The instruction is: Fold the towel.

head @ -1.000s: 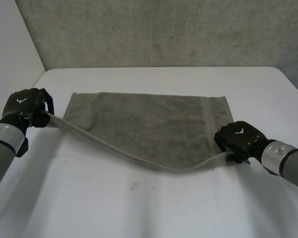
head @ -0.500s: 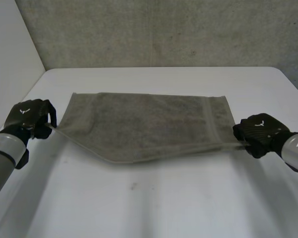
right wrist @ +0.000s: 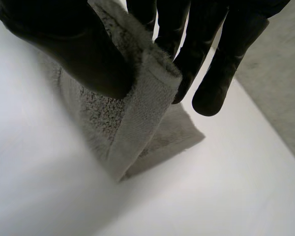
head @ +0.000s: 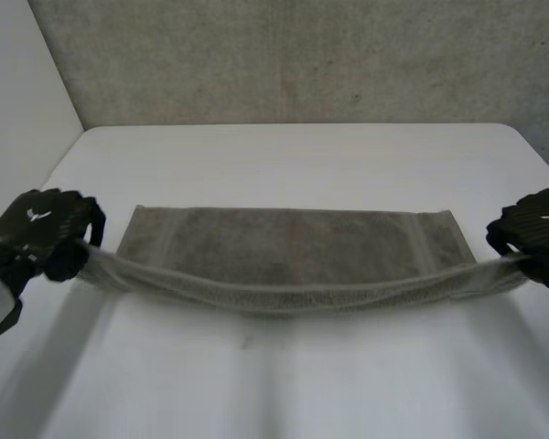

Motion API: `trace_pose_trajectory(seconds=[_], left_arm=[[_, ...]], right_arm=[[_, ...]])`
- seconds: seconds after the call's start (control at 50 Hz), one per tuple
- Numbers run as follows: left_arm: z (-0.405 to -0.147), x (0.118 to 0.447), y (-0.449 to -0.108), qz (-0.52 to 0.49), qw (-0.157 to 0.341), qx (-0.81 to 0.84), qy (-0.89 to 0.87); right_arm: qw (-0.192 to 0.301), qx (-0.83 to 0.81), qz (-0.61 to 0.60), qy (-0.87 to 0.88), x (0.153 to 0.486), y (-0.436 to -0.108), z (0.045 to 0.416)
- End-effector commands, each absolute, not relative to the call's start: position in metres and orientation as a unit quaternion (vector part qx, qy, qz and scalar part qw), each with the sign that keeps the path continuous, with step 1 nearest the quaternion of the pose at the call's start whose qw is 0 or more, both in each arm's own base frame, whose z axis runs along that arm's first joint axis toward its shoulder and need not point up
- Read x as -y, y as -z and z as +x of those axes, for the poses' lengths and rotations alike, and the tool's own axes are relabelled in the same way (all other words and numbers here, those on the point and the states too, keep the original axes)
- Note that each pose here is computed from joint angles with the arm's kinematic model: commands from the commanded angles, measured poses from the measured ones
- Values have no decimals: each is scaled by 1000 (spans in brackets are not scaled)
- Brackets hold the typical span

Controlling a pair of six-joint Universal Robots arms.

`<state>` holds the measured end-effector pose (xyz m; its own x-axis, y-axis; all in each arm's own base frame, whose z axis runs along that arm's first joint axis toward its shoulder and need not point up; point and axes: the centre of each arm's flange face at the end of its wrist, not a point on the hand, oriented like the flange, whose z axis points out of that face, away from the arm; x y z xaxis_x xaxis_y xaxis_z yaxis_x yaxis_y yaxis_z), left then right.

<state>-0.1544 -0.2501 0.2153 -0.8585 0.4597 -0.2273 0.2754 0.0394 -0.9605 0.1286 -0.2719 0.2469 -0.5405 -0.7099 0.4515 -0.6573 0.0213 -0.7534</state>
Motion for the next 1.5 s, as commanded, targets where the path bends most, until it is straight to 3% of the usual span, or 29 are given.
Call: trace_pose_trajectory(seconds=[0.02,0.12,0.24,0.36,0.64,1.0,1.04,1.16,1.3,1.5], left_arm=[[-190,307,-181,-272,67,733,-620],[-200,342,-169,-262,46,734,-625],[-220,381,-155,-269,50,721,-637],[-226,415,-142,-256,29,721,-643],[-233,442,-116,-252,21,741,-622],[-233,443,-119,-245,10,740,-627],[-245,437,-126,-255,20,732,-632],[-249,431,-144,-255,21,722,-642],[-242,401,-167,-255,27,730,-634],[-224,350,-177,-241,31,740,-627]], right_arm=[[21,-720,-505,476,319,-213,167],[2,-722,-482,496,356,-202,174],[20,-717,-447,535,392,-192,199],[-12,-713,-438,547,419,-175,215],[-67,-706,-420,567,458,-145,225],[-65,-707,-422,563,457,-138,228],[-63,-705,-420,568,455,-145,231],[-56,-699,-409,584,450,-172,233],[-19,-702,-382,601,418,-216,224],[-30,-709,-367,601,368,-199,186]])
